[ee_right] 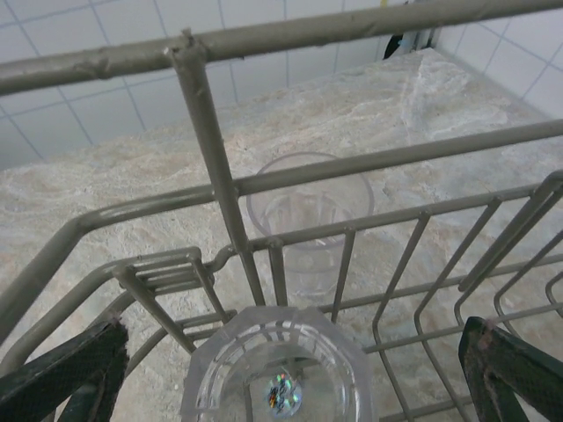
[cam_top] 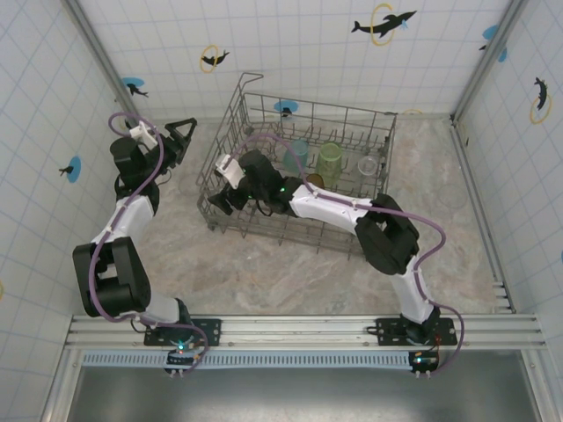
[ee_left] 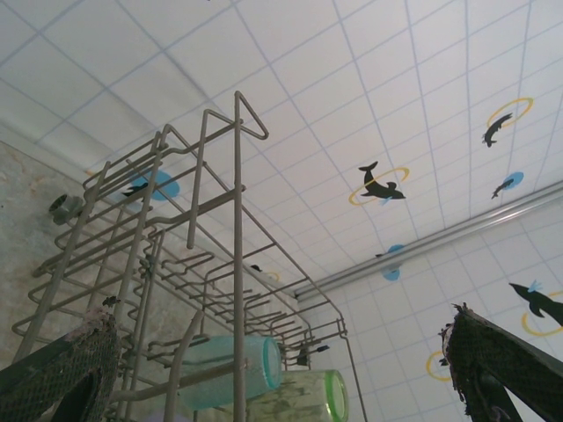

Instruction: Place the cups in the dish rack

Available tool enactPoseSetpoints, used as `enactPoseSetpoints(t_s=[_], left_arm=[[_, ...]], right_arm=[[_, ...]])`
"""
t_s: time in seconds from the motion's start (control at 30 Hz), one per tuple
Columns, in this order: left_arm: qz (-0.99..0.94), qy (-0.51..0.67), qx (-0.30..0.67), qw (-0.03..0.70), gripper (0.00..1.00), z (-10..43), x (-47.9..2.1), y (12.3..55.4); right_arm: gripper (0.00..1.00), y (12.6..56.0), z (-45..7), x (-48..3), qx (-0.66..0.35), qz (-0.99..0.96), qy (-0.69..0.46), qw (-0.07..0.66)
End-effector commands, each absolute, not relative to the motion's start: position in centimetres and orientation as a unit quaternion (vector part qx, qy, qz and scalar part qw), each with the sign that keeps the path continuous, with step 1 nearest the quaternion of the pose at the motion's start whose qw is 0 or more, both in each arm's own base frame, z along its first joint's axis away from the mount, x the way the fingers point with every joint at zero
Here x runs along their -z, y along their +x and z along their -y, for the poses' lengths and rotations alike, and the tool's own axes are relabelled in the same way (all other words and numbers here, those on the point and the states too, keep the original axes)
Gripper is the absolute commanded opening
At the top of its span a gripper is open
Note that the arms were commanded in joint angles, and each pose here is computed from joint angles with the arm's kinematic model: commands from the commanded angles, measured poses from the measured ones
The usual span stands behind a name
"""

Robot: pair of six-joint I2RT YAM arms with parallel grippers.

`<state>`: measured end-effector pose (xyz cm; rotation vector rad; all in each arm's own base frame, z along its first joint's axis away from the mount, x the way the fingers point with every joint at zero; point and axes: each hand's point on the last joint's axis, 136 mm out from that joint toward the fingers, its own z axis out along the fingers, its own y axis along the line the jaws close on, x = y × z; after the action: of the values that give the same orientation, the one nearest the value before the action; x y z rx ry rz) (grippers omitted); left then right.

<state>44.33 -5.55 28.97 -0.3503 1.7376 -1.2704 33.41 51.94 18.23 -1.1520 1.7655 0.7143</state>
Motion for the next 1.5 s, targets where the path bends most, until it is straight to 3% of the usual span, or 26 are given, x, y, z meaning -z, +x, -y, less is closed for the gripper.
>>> enactPoseSetpoints(t_s=[0.0, 0.33, 0.53, 0.97, 1.23, 1.47], left_arm=[[-0.699, -0.137, 0.516, 0.475, 0.97, 5.2, -29.7, 44.2], [-0.699, -0.141, 0.515, 0.475, 0.97, 5.1, -29.5, 44.3], [-0.700, -0.132, 0.513, 0.479, 0.97, 5.5, -30.2, 44.2], [-0.776, -0.118, 0.401, 0.473, 0.97, 7.0, -28.7, 40.8], [-0.822, -0.153, 0.290, 0.465, 0.97, 7.7, -26.3, 38.7], [-0.834, -0.168, 0.302, 0.431, 0.97, 10.1, -25.1, 38.0]], right_arm=[[1.00, 33.8, -50.6, -23.5, -0.274, -0.706, -0.446, 0.478], [1.00, 33.1, -44.2, -31.2, -0.289, -0.698, -0.364, 0.545], [1.00, 32.5, -37.0, -33.0, -0.272, -0.728, -0.279, 0.564], [1.00, 29.2, -20.4, -29.7, -0.229, -0.802, -0.099, 0.543], [1.00, 27.6, -17.7, -28.3, -0.225, -0.805, -0.077, 0.544], [1.00, 27.7, -17.2, -27.1, -0.225, -0.808, -0.075, 0.540]])
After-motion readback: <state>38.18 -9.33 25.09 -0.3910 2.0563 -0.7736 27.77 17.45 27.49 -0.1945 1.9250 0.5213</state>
